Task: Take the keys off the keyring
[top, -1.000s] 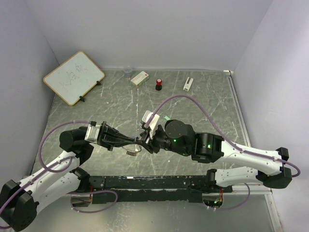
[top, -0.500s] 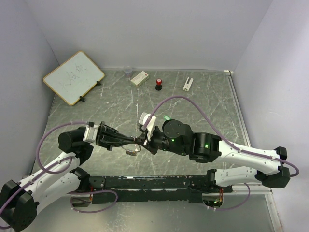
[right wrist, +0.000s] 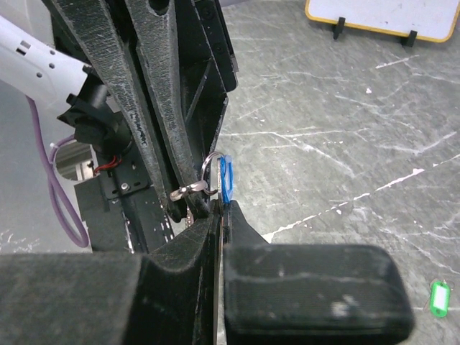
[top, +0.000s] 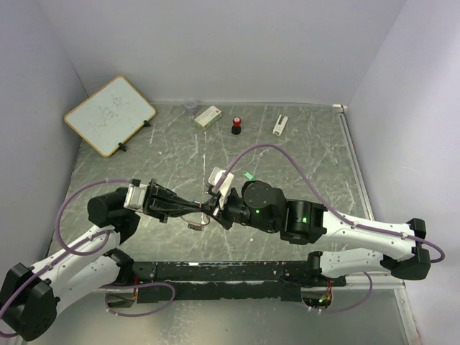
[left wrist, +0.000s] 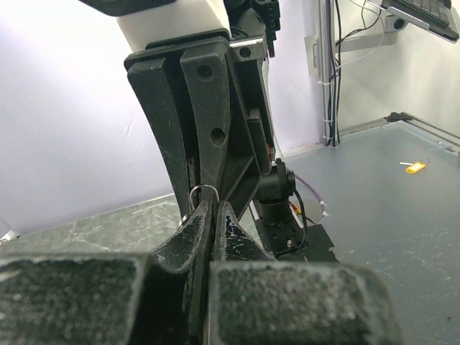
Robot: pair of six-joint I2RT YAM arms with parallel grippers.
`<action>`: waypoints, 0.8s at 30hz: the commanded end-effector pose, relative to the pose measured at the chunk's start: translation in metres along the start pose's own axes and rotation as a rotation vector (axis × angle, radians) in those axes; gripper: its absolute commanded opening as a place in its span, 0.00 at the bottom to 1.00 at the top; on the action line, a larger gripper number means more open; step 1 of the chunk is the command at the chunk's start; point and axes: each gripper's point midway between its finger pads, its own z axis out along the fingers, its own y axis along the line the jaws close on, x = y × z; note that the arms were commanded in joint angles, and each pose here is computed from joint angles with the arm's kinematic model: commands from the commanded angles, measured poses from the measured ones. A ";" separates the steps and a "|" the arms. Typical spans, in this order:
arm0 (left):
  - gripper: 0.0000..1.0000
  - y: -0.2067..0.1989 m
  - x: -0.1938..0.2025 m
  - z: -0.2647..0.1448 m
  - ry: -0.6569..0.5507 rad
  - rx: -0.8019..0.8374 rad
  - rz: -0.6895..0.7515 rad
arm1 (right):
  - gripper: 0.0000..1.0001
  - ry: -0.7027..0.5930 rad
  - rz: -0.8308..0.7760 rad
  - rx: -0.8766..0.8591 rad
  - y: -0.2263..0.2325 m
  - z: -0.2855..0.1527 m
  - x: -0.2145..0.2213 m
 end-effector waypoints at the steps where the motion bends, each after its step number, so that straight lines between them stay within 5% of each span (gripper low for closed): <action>1: 0.07 -0.007 -0.034 0.007 -0.107 0.028 0.108 | 0.00 0.051 0.013 0.038 -0.001 0.025 0.025; 12: 0.07 -0.016 -0.049 0.007 -0.132 0.053 0.140 | 0.00 0.067 0.020 0.209 -0.030 0.022 0.032; 24: 0.07 0.048 0.012 -0.013 0.125 -0.291 0.072 | 0.00 -0.085 0.077 0.640 -0.105 -0.052 -0.015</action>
